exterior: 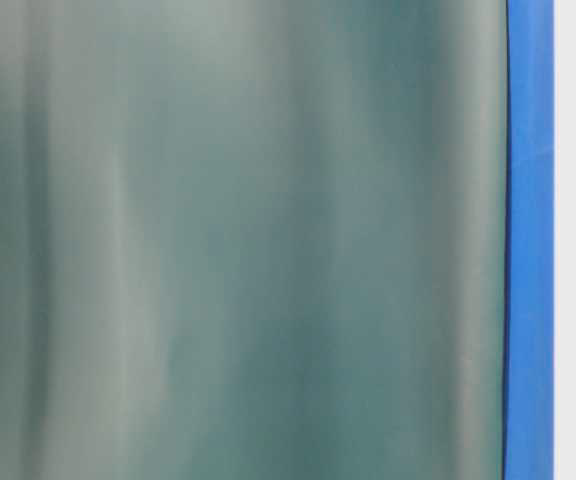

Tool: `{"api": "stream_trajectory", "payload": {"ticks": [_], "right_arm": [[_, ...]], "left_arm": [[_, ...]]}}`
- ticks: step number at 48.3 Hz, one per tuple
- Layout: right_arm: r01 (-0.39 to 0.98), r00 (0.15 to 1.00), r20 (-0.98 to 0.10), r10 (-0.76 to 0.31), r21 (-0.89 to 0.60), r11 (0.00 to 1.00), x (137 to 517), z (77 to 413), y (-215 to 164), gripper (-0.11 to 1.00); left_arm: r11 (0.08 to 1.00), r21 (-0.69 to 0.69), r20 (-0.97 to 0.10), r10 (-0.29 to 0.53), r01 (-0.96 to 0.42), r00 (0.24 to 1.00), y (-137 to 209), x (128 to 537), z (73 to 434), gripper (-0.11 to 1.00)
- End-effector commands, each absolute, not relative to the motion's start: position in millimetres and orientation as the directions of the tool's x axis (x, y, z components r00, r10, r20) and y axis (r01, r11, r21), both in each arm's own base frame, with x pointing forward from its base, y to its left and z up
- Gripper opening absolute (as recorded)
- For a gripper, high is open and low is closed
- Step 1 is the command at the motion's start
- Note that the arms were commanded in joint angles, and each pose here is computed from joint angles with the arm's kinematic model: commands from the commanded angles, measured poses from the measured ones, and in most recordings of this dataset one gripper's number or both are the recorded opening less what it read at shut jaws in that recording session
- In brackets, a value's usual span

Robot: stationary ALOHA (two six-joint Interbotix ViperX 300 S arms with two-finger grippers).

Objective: Touch the tip of the soldering iron to the mark.
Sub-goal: 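Move the right gripper down over the red-handled soldering iron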

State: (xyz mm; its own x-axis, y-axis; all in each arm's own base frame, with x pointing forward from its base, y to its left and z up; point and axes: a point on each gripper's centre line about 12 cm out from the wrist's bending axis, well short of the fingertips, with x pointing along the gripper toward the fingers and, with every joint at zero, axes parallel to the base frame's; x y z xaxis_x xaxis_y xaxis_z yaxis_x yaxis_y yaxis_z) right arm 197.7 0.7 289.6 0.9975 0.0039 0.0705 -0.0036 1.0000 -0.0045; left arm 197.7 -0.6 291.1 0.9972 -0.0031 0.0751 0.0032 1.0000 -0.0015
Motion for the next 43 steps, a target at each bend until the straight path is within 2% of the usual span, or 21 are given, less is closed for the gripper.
{"api": "stream_trajectory", "payload": {"ticks": [1,7,20,32,37,43], "right_arm": [[-0.002,0.996,0.093,0.001,0.012,1.000,201.1,300.4,0.3,0.00],[-0.002,0.999,0.044,0.002,0.011,1.000,203.9,298.4,0.3,-0.06],[-0.035,0.999,0.008,0.035,0.070,0.997,213.5,301.9,7.5,-0.06],[-0.069,0.996,-0.057,0.074,0.096,0.993,237.9,297.3,17.8,-0.05],[-0.098,0.991,-0.081,0.106,0.096,0.991,254.1,298.0,27.3,0.04],[-0.129,0.982,-0.124,0.141,0.102,0.986,275.1,294.1,39.8,0.33]], "left_arm": [[1.000,-0.006,0.093,-0.023,0.024,0.995,-4.6,199.1,297.4,0.00],[1.000,-0.008,0.087,-0.026,0.027,0.996,-5.2,198.9,295.4,0.00],[1.000,-0.005,0.084,-0.026,0.027,0.996,-5.2,198.6,293.7,0.00],[1.000,0.000,0.083,-0.022,0.022,0.996,-4.3,198.6,293.0,0.00],[1.000,0.000,0.083,-0.020,0.020,0.996,-4.0,198.2,292.7,0.00],[1.000,0.000,0.078,-0.020,0.020,0.997,-4.0,198.0,290.8,0.00]]}}
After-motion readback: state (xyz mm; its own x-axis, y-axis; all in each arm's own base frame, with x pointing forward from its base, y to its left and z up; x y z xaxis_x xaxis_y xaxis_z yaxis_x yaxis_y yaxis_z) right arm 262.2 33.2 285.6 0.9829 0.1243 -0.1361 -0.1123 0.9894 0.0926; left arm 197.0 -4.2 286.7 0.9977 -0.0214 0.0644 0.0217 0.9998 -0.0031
